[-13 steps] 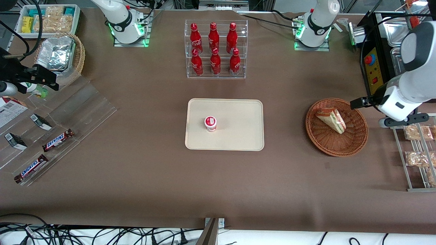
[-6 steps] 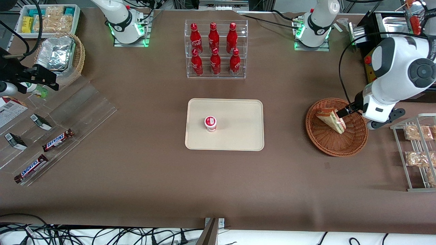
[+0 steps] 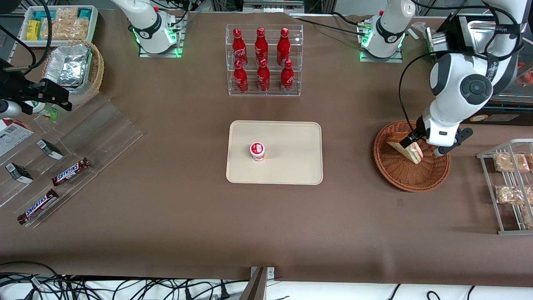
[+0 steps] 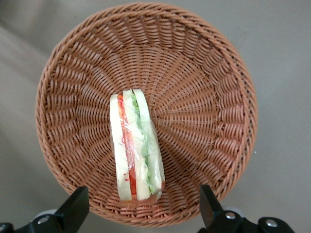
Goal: Place sandwich from basket to tray
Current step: 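Lower the left gripper around the sandwich and close on it, then lift the sandwich out of the basket with the left gripper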
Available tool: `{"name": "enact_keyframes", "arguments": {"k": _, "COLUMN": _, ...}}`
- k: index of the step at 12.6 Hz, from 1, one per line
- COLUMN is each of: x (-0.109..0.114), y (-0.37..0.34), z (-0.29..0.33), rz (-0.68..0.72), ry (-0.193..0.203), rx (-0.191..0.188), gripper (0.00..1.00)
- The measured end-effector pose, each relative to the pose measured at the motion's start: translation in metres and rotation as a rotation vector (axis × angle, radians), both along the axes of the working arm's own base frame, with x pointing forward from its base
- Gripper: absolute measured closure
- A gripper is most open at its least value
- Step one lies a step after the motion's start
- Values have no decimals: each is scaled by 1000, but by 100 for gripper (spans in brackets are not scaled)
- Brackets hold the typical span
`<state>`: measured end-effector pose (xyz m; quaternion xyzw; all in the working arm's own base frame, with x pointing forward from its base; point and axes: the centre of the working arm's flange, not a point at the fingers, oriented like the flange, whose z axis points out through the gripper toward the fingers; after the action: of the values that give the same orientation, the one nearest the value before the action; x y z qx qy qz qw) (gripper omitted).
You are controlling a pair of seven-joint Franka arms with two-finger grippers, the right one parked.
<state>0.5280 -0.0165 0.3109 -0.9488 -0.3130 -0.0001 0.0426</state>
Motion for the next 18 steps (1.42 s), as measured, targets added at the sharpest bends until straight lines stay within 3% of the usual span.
{"name": "enact_keyframes", "arguments": {"k": 6, "x": -7, "y": -2, "z": -50, "rz": 69, "ry": -4, "rx": 90, "gripper": 0}}
{"name": "enact_keyframes", "arguments": {"k": 13, "x": -6, "y": -5, "z": -81, "rz": 110, "ry": -2, "rx": 78, "gripper": 0}}
{"name": "enact_keyframes", "arguments": {"k": 18, "x": -7, "y": -5, "z": -81, "rz": 55, "ry": 10, "rx": 83, "gripper": 57}}
